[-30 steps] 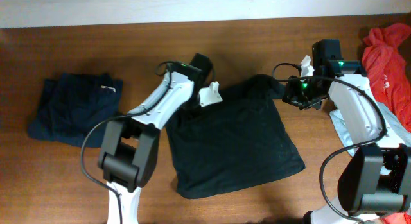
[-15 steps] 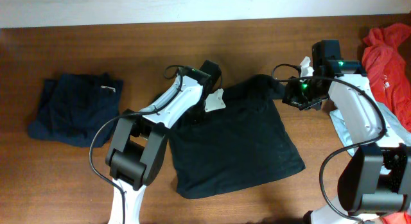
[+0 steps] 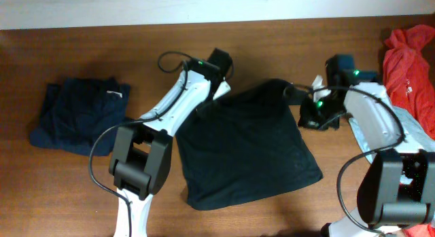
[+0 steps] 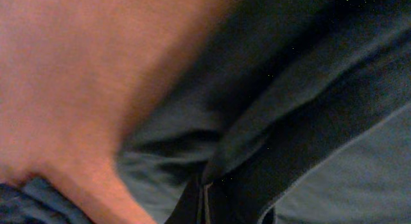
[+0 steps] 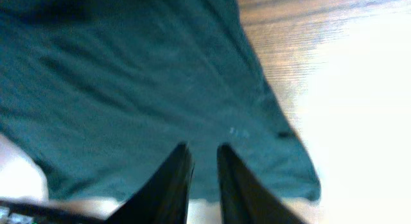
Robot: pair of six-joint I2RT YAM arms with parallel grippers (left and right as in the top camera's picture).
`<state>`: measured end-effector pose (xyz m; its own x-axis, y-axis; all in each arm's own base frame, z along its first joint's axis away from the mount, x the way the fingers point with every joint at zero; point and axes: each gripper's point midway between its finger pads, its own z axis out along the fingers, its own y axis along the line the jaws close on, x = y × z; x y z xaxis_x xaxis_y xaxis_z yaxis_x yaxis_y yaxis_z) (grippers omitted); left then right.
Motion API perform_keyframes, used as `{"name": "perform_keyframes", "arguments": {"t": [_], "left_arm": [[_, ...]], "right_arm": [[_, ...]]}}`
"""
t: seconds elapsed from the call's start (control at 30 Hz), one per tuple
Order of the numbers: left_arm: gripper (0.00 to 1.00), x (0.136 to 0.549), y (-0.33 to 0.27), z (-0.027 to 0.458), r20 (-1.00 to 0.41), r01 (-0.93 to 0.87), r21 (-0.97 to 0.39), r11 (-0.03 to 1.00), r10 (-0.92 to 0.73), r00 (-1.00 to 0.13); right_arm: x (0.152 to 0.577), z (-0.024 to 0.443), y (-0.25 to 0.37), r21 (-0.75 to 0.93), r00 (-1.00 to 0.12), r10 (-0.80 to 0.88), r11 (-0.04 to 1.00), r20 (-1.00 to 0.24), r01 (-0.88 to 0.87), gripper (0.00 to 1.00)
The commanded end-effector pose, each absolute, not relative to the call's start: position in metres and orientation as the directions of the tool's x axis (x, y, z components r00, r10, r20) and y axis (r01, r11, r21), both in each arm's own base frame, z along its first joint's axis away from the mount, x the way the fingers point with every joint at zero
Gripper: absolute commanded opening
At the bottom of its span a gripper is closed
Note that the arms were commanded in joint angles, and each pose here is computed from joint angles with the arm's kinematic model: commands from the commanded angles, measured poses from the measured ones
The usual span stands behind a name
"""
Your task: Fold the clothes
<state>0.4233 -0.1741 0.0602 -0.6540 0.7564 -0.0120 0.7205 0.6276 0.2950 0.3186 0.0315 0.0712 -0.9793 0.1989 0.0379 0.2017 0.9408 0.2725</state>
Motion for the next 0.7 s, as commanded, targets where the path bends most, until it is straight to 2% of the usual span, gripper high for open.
{"name": "perform_keyframes", "arguments": {"t": [0.0,0.17,0.43,0.6,0.63,0.67], "left_arm": [[0.01,0.448,-0.160,0.075,-0.101,0.608,0.346,0.715,0.673,-0.733],[0.00,0.483,-0.141,0.082,-0.244,0.451,0.356,0.819,0.547,-0.801],[0.01,0.549,-0.111,0.110,-0.489,0.275,0.372,0.887,0.439,-0.754],[0.00,0.569,-0.080,0.120,-0.549,0.193,0.371,0.908,0.383,-0.743],[0.02,0.569,-0.074,0.120,-0.548,0.185,0.371,0.910,0.376,-0.747],[0.08,0.569,-0.068,0.119,-0.543,0.177,0.372,0.911,0.368,-0.755]], "right_arm": [[0.288,0.042,0.045,0.267,-0.984,0.135,0.950,0.119,0.162,0.18],[0.258,0.009,0.058,0.265,-0.982,0.092,0.955,0.167,0.134,0.18],[0.246,-0.019,0.058,0.242,-0.973,0.166,0.949,0.163,0.202,0.18],[0.245,-0.021,0.057,0.235,-0.970,0.180,0.948,0.166,0.216,0.18],[0.245,-0.022,0.053,0.203,-0.961,0.221,0.946,0.167,0.253,0.18],[0.245,-0.023,0.046,0.160,-0.949,0.267,0.943,0.165,0.293,0.18]]}}
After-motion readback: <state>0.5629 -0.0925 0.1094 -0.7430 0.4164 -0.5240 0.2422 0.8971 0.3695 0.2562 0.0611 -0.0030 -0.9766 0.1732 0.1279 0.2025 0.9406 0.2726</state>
